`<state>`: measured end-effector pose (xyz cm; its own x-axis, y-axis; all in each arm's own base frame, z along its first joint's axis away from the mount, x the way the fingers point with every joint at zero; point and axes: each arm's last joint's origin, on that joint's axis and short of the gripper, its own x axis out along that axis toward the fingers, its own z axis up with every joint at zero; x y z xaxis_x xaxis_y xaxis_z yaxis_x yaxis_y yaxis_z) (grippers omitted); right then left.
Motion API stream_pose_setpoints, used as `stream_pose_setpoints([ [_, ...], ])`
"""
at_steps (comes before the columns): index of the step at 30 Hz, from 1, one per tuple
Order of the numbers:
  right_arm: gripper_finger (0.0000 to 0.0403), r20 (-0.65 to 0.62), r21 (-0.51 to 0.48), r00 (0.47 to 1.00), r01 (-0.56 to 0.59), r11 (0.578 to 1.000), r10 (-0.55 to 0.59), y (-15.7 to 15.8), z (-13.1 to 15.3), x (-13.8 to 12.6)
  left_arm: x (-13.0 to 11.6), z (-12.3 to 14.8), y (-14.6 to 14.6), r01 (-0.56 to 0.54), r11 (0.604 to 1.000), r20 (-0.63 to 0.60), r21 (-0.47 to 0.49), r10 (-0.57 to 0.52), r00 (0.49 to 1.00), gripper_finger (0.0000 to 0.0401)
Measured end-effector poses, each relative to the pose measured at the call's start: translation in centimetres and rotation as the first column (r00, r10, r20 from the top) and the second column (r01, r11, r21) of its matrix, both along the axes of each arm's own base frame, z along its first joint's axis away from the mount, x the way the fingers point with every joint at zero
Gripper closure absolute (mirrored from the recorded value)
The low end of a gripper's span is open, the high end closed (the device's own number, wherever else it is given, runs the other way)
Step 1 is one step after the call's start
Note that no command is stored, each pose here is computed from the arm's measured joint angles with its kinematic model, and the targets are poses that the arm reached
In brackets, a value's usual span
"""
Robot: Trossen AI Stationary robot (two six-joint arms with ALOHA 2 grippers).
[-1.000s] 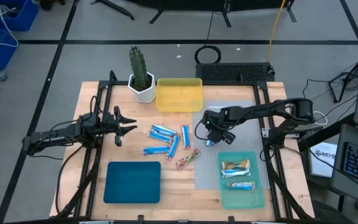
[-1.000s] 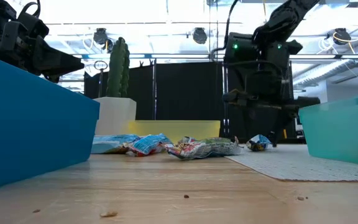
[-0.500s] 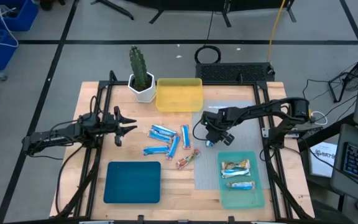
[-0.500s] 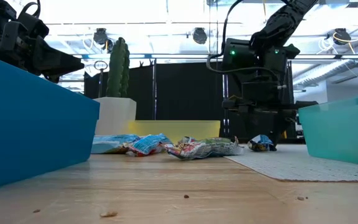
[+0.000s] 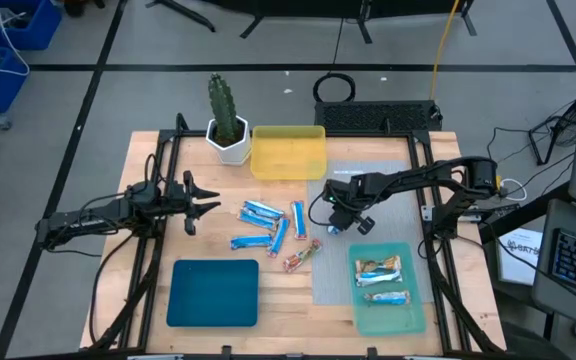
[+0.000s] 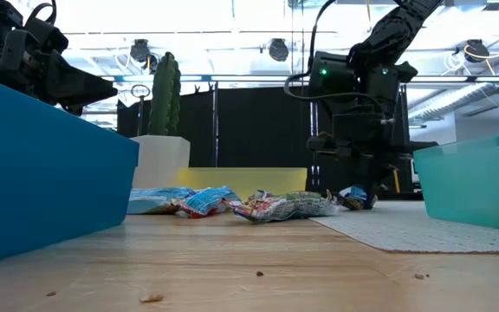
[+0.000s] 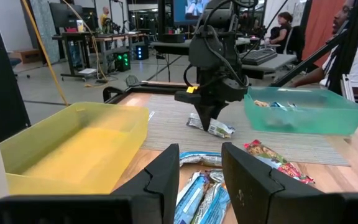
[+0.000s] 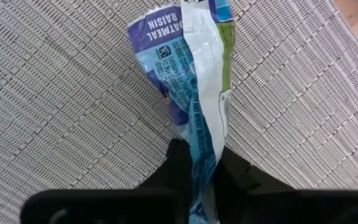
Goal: Pick and place Granola Bars by type
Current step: Put the blue granola bar into the yellow bin
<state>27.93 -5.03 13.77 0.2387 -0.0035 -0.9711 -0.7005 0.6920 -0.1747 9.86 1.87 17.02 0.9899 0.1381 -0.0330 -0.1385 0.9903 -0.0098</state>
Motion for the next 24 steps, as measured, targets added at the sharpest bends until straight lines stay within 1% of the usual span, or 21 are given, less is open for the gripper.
stream_pose_setpoints([
  [4,0.0383,-0.005,-0.028,1.0,0.01,1.0,-0.01,-0.1,0.0,0.0,0.0,0.0,0.0,0.0,1.0,0.0,0.0,0.0,1.0,0.0277],
  [8,0.0386,0.03,-0.093,0.998,0.051,0.994,-0.049,-0.2,1.0,-0.1,0.0,0.0,0.0,0.0,1.0,0.0,0.0,0.0,1.0,0.0277],
  [10,0.0386,0.076,-0.131,0.994,0.088,0.987,-0.079,-0.2,2.3,-0.1,0.0,0.0,0.0,0.0,1.0,0.0,0.0,0.0,1.0,0.0277],
  [13,0.0387,0.157,-0.16,0.982,0.131,0.978,-0.106,0.0,4.4,-0.1,0.0,0.0,0.0,0.0,1.0,0.0,0.0,0.0,1.0,0.0277],
  [16,0.0388,0.187,-0.16,0.975,0.15,0.976,-0.119,0.3,6.2,-0.6,0.0,0.0,0.0,0.001,1.0,0.0,0.0,-0.001,1.0,0.0277],
  [19,0.0388,0.239,-0.195,0.961,0.185,0.963,-0.137,0.7,8.2,-0.8,0.0,0.0,0.0,0.001,1.0,0.0,0.0,-0.001,1.0,0.0277],
  [24,0.0388,0.294,-0.249,0.947,0.206,0.946,-0.129,1.3,11.5,-1.1,0.0,0.0,0.0,0.001,1.0,0.0,0.0,-0.001,1.0,0.0277],
])
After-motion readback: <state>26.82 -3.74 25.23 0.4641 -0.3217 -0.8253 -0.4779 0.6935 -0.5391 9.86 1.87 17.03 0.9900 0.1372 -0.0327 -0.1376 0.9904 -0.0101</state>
